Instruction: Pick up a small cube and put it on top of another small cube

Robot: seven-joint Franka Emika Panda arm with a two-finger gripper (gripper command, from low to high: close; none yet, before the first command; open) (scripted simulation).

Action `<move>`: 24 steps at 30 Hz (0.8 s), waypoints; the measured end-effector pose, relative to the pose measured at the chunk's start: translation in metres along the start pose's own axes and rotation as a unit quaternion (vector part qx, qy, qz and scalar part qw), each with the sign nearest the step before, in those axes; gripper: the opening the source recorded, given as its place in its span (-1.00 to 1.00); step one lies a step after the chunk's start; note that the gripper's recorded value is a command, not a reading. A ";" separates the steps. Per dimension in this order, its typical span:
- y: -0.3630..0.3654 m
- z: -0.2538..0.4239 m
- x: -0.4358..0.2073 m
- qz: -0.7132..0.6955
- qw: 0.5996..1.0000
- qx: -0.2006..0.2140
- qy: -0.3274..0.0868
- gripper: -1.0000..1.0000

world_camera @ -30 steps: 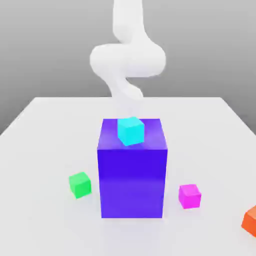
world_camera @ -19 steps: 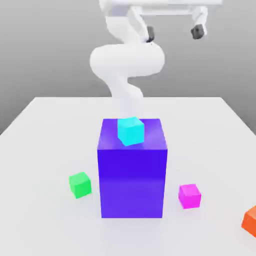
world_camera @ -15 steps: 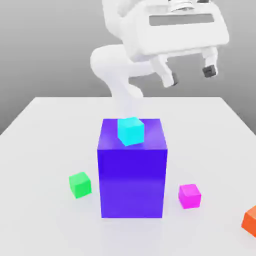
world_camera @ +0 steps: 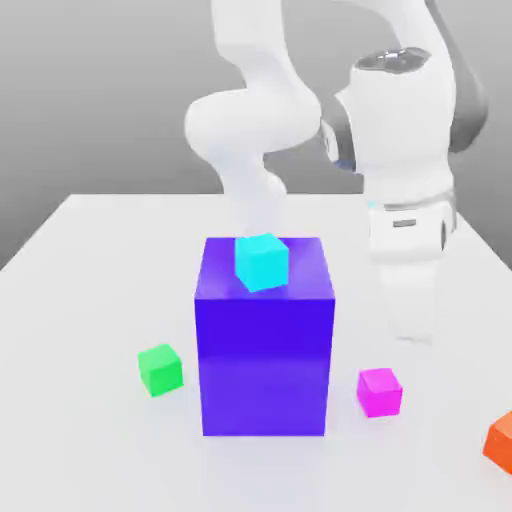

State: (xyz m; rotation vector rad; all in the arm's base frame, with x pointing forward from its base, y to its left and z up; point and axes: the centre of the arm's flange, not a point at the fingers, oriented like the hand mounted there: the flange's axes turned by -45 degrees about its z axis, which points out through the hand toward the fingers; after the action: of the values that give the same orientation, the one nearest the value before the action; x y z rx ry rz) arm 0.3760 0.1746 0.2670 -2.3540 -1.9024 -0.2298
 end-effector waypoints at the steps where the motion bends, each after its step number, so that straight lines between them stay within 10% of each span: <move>1: -0.007 0.010 -0.001 -0.021 1.000 0.004 -0.010 0.00; 9: -0.054 0.069 -0.020 -0.177 0.980 0.021 -0.084 0.00; 24: -0.053 0.126 -0.032 -0.188 0.978 0.018 -0.090 0.00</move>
State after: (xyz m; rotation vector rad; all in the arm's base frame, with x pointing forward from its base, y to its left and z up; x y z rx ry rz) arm 0.3242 0.1774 0.1368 -2.0347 -2.4063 -0.0104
